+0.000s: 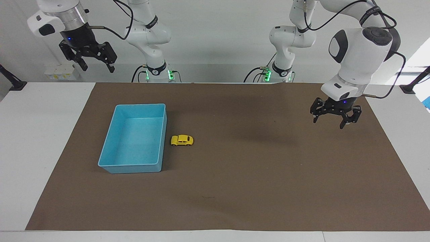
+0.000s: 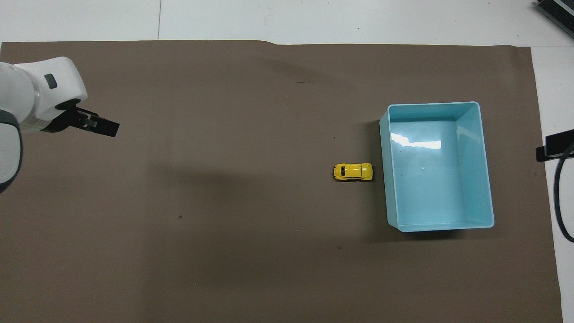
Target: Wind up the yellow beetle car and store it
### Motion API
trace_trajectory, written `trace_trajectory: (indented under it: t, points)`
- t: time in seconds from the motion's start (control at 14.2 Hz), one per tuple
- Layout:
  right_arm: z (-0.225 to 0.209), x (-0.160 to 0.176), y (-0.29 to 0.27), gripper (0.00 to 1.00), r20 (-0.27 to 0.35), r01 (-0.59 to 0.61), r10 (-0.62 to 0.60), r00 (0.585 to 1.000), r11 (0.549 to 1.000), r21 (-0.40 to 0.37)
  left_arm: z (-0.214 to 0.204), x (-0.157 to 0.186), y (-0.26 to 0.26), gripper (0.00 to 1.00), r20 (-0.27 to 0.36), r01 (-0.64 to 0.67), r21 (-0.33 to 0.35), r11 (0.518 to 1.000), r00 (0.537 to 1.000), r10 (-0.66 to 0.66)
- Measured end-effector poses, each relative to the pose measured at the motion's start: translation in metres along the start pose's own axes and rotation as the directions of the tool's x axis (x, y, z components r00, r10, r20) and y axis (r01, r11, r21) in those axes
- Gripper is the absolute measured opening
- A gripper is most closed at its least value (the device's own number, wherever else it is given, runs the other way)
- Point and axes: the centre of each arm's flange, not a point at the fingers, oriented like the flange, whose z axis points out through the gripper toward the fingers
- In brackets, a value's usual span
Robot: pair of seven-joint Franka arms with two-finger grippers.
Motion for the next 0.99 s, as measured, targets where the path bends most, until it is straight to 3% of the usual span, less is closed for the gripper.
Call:
trace_trajectory:
  t: [0.42,0.56,0.63,0.77,0.99]
  points:
    - [-0.002,-0.002,0.001,1.0,0.0,0.011,-0.011,1.0,1.0,0.002,-0.057,-0.024,-0.025,1.0,0.059,0.154,-0.057,0.986,0.987,-0.151]
    - [-0.004,-0.006,-0.003,1.0,0.002,0.17,-0.17,0.985,0.985,0.005,-0.075,-0.032,-0.027,1.0,0.066,0.188,-0.06,0.98,0.981,-0.184]
    - [-0.003,-0.008,-0.002,1.0,0.003,0.301,-0.301,0.954,0.954,0.007,-0.087,-0.035,-0.025,1.0,0.074,0.193,-0.062,0.979,0.979,-0.188]
    - [-0.001,-0.012,0.0,1.0,0.007,0.544,-0.544,0.839,0.839,0.014,-0.102,-0.039,-0.023,1.0,0.071,0.193,-0.062,0.979,0.98,-0.188]
    - [0.008,-0.018,-0.003,1.0,0.013,0.808,-0.808,0.589,0.589,0.034,-0.106,-0.045,-0.022,1.0,0.077,0.195,-0.064,0.979,0.979,-0.19]
